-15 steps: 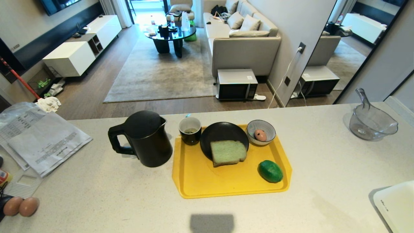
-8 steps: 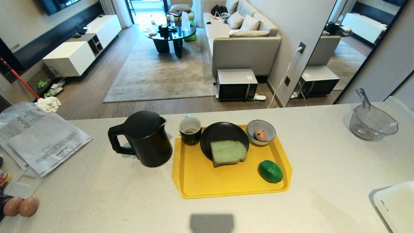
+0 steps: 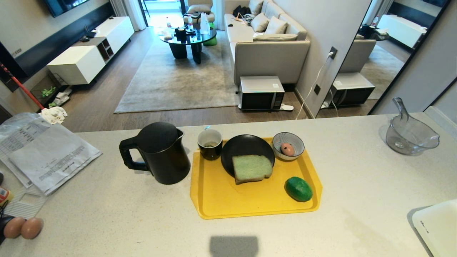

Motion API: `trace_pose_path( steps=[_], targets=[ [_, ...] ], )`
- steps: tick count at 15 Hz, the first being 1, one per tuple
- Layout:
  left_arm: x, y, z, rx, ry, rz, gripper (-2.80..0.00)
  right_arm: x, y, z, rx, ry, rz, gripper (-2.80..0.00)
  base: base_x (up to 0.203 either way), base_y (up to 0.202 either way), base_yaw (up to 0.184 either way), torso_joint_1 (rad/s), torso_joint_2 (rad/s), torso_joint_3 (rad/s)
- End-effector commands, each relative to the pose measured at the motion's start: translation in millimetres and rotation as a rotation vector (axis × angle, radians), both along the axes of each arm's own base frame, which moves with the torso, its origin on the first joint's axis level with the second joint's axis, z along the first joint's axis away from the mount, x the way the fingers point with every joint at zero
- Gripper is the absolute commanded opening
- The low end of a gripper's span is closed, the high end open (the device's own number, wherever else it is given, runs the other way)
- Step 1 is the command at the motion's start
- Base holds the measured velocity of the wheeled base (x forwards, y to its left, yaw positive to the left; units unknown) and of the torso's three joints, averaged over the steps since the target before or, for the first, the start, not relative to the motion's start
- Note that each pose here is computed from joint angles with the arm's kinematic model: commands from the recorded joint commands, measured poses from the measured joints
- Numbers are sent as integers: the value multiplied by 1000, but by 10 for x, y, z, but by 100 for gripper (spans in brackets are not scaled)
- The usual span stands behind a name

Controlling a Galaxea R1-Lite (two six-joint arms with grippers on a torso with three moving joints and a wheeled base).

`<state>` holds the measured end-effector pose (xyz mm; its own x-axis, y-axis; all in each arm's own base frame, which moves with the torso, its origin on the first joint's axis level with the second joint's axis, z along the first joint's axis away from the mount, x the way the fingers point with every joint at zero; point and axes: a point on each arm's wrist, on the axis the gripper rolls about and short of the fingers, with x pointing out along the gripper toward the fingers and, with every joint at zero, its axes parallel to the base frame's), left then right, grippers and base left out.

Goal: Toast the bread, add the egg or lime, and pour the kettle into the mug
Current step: Pick up the kettle

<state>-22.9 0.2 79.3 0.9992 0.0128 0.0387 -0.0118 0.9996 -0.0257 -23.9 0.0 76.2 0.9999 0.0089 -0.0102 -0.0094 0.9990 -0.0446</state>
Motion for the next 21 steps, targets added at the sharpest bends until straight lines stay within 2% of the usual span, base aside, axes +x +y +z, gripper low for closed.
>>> trace_pose_path(
  steps=[1,14,15,17,19,21],
  targets=[
    [9,0,-38,-1,11,1,-280,4,-1,-5,8,4,-3,-280,0,0,0,0,0,0],
    [9,0,-38,-2,11,3,-280,5,-1,-9,9,5,-6,-280,0,0,0,0,0,0],
    [-5,1,8,0,-5,7,-280,5,-1,-9,9,5,-6,-280,0,0,0,0,0,0],
    [-84,10,265,-6,-42,45,-280,5,-1,-9,9,5,-6,-280,0,0,0,0,0,0],
    [-165,16,559,-13,-40,66,-280,5,-1,-9,9,5,-6,-280,0,0,0,0,0,0],
    [-119,19,799,-13,7,75,-280,5,-1,-9,9,5,-6,-280,0,0,0,0,0,0]
  ],
)
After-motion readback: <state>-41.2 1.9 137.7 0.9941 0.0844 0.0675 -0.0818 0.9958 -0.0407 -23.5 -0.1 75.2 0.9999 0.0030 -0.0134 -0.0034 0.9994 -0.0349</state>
